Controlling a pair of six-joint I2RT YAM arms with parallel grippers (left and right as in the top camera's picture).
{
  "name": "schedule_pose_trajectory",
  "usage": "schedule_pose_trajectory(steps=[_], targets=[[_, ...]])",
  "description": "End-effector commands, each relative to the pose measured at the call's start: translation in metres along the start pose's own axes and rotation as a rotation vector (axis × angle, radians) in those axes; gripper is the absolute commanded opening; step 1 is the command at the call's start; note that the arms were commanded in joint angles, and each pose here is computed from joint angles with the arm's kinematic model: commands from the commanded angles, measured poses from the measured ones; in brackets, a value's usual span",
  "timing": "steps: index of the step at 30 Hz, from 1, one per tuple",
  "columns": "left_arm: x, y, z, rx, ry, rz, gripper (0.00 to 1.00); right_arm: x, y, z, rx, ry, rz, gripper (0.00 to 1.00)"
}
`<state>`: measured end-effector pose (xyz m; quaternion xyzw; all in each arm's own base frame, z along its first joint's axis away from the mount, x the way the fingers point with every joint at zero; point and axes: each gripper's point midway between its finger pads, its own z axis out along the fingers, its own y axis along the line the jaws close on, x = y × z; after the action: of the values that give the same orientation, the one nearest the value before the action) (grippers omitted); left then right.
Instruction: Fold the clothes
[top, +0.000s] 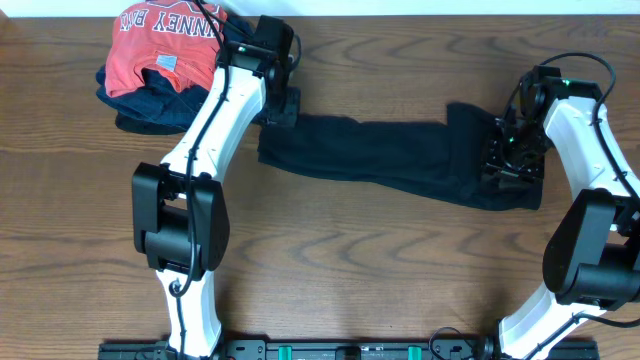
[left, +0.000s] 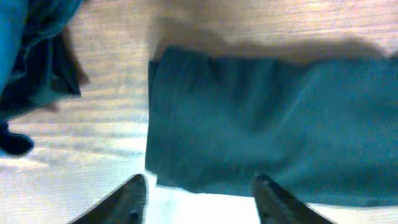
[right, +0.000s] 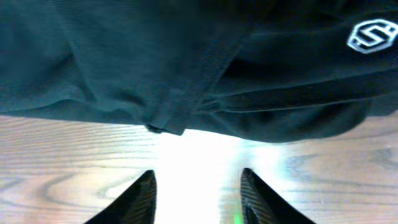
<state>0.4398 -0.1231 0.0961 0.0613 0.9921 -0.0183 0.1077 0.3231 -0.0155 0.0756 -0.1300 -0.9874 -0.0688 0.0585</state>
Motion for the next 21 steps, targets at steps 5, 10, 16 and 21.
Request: schedule_pose_trajectory(steps=[5,10,16,21], targets=[[-0.010,0.005,-0.020,0.111,-0.034,0.034,0.86,-0.022,0.018,-0.046,-0.071,-0.147,-0.103,0.59],[-0.006,0.003,-0.008,0.251,0.002,0.068,0.89,-0.020,0.020,-0.050,-0.075,-0.142,-0.117,0.64],[-0.003,0.006,-0.003,0.333,0.009,0.148,0.90,-0.016,0.020,-0.049,-0.074,-0.124,-0.137,0.65],[0.004,0.006,0.017,0.341,0.044,0.244,0.90,-0.014,0.018,-0.049,-0.064,-0.115,-0.134,0.65]])
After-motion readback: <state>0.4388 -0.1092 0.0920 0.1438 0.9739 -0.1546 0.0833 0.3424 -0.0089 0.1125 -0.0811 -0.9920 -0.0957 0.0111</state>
